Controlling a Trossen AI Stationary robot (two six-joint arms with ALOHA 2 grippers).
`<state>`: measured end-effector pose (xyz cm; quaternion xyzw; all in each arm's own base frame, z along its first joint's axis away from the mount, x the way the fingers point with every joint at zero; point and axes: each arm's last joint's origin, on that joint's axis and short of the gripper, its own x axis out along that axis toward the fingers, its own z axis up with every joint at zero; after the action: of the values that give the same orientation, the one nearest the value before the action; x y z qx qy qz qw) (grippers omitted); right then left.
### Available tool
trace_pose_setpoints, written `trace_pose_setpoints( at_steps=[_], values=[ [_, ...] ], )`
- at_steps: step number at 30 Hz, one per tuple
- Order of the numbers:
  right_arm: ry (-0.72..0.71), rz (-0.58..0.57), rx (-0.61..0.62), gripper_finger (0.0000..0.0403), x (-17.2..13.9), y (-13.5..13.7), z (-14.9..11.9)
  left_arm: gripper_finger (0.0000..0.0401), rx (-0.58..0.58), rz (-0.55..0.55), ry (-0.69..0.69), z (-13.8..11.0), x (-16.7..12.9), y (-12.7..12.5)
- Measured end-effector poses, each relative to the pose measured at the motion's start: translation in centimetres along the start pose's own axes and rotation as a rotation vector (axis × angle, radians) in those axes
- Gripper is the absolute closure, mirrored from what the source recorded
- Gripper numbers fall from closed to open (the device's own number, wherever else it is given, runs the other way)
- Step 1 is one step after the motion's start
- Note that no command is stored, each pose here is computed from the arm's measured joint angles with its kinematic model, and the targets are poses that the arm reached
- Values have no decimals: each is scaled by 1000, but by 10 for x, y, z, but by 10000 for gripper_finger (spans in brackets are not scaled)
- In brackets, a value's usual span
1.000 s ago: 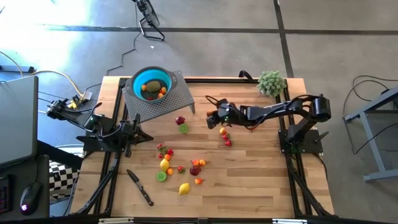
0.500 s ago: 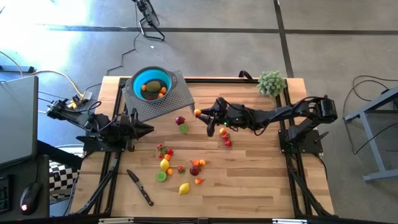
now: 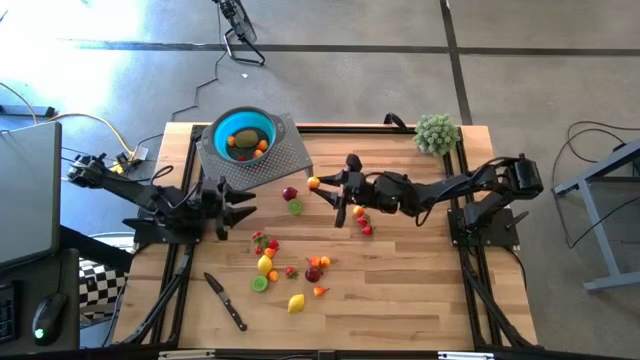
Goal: Pick & Place Fruit
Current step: Put the orange pear into the blue strainer bowl on the shelf
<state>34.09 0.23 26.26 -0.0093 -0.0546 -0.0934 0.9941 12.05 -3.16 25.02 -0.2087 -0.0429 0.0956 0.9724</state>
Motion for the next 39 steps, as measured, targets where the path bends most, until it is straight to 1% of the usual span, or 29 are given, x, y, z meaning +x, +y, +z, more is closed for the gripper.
trace_pose_setpoints(
  at_steps=[3,8,11,14,20,27,29,35,39],
  values=[
    [-23,10,-35,290,-1,4,2,193,-24,-11,-34,-1,10,-7],
    [-18,24,-72,291,-1,7,2,204,-45,-36,-106,-4,27,-18],
    [-13,25,-91,290,-2,8,1,211,-48,-31,-116,-9,37,-21],
    [-12,30,-104,290,-1,8,1,214,-67,-15,-93,-11,50,-20],
    [0,57,-129,291,-1,9,0,215,-129,-31,-29,-9,81,-13],
    [19,59,-133,289,-1,9,-2,215,-151,-98,12,3,111,-11],
    [27,59,-135,289,-1,9,-3,215,-162,-112,29,3,118,-10],
    [50,58,-160,289,-1,8,-5,215,-220,-106,63,4,136,-3],
    [52,57,-163,289,-1,8,-6,215,-227,-142,85,6,143,-5]
  ],
)
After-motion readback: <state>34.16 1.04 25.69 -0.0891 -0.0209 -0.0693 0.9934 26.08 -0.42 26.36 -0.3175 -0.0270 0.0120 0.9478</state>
